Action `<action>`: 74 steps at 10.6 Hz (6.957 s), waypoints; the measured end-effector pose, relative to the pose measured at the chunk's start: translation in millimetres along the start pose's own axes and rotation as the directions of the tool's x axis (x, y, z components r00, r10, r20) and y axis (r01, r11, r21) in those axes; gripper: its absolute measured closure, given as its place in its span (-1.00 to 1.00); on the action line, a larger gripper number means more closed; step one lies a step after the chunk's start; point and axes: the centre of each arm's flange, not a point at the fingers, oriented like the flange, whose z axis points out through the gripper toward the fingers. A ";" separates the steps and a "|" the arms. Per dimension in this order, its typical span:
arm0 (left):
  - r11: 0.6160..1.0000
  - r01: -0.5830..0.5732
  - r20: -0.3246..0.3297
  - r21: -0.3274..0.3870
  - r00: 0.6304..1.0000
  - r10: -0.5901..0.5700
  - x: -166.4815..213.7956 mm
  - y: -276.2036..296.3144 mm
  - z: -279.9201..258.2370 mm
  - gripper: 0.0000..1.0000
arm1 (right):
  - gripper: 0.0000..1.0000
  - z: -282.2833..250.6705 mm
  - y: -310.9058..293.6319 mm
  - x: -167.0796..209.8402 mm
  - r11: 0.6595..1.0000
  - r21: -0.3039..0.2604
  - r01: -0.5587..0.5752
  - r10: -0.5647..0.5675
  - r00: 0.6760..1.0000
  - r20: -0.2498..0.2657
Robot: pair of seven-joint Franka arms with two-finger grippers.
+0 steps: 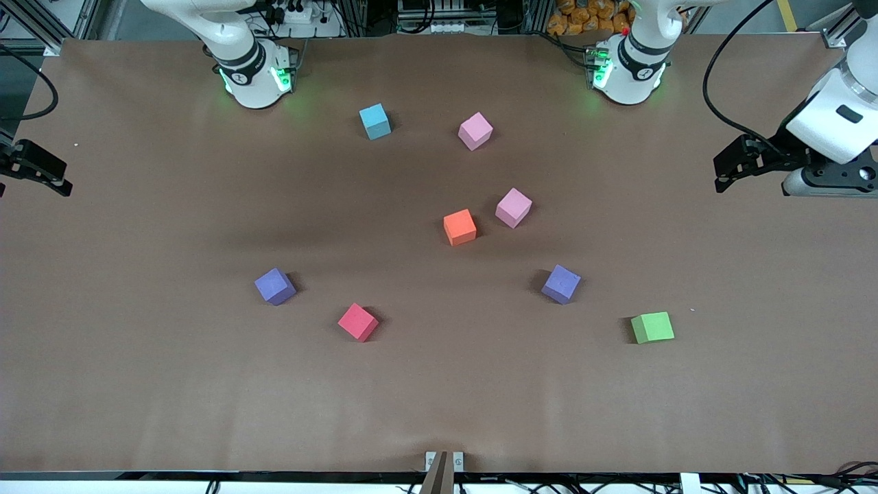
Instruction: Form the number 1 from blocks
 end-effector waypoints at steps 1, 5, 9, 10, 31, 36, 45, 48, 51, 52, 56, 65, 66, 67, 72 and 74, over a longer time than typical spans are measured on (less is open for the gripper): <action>1.000 0.000 0.000 0.000 1.000 0.000 0.0 0.0 0.0 -1.00 | -1.00 0.0 0.0 0.0 1.000 0.000 0.000 0.000 1.000 0.000; 0.999 -0.025 0.029 -0.022 0.999 0.025 0.1 16.1 11.9 -1.00 | -1.00 7.7 -4.9 0.5 1.000 0.007 0.002 -0.002 0.999 0.032; 0.961 -0.270 0.139 -0.059 0.951 0.276 -40.6 170.3 87.4 -1.00 | -1.00 85.8 -42.2 39.6 0.970 0.146 -0.195 0.177 0.975 0.132; 0.944 -0.324 0.150 -0.064 0.932 0.330 -63.4 213.7 110.5 -1.00 | -1.00 121.4 -49.3 56.3 0.949 0.148 -0.280 0.257 0.954 0.155; 0.730 -0.640 0.098 -0.241 0.732 0.674 -370.2 373.0 368.5 -1.00 | -1.00 423.0 -157.2 71.6 0.745 -0.143 -0.651 0.657 0.679 0.329; 0.722 -0.639 0.110 -0.266 0.724 0.681 -376.5 375.0 380.5 -1.00 | -1.00 437.4 -166.8 64.0 0.743 -0.127 -0.658 0.657 0.679 0.328; 0.715 -0.644 0.101 -0.270 0.720 0.687 -366.1 369.9 400.3 -1.00 | -0.24 455.9 -175.7 56.5 0.750 -0.111 -0.652 0.648 0.691 0.320; 0.711 -0.649 0.107 -0.270 0.714 0.692 -365.7 368.6 405.7 -0.72 | -0.23 447.9 -179.4 62.4 0.820 -0.051 -0.569 0.553 0.769 0.320; 0.714 -0.647 0.102 -0.268 0.718 0.689 -364.8 370.8 407.2 -0.20 | -0.25 412.8 -180.6 76.0 0.915 0.054 -0.399 0.372 0.889 0.268; 0.736 -0.623 0.104 -0.266 0.740 0.664 -363.6 374.5 405.5 -0.20 | -0.25 393.6 -183.2 80.0 0.933 0.068 -0.352 0.328 0.915 0.236; 0.912 -0.346 0.174 -0.219 0.906 0.386 -362.2 418.3 378.4 -0.20 | -0.25 326.8 -211.5 83.4 0.989 0.019 -0.148 0.146 0.984 0.100; 0.997 0.037 0.302 -0.071 0.953 -0.014 -355.6 459.8 399.4 -0.10 | -0.25 311.9 -206.1 79.7 0.995 0.031 0.099 -0.100 0.994 0.054; 0.997 0.049 0.301 -0.061 0.953 -0.028 -348.4 456.4 401.5 -0.10 | -0.25 309.8 -208.7 76.5 0.997 0.031 0.075 -0.077 0.996 0.056; 0.997 0.057 0.300 -0.055 0.953 -0.038 -343.4 454.3 402.6 -0.10 | -0.25 307.7 -211.6 71.2 0.999 0.031 0.040 -0.042 0.997 0.060; 0.997 0.045 0.274 -0.066 0.961 -0.025 -333.7 457.8 397.9 -0.59 | -0.25 294.1 -220.4 20.9 0.998 0.040 -0.042 0.038 0.995 0.097; 0.997 0.051 0.256 -0.053 0.966 -0.036 -312.2 458.8 382.4 -1.00 | -0.25 292.4 -235.9 -2.2 0.997 0.037 -0.061 0.056 0.992 0.116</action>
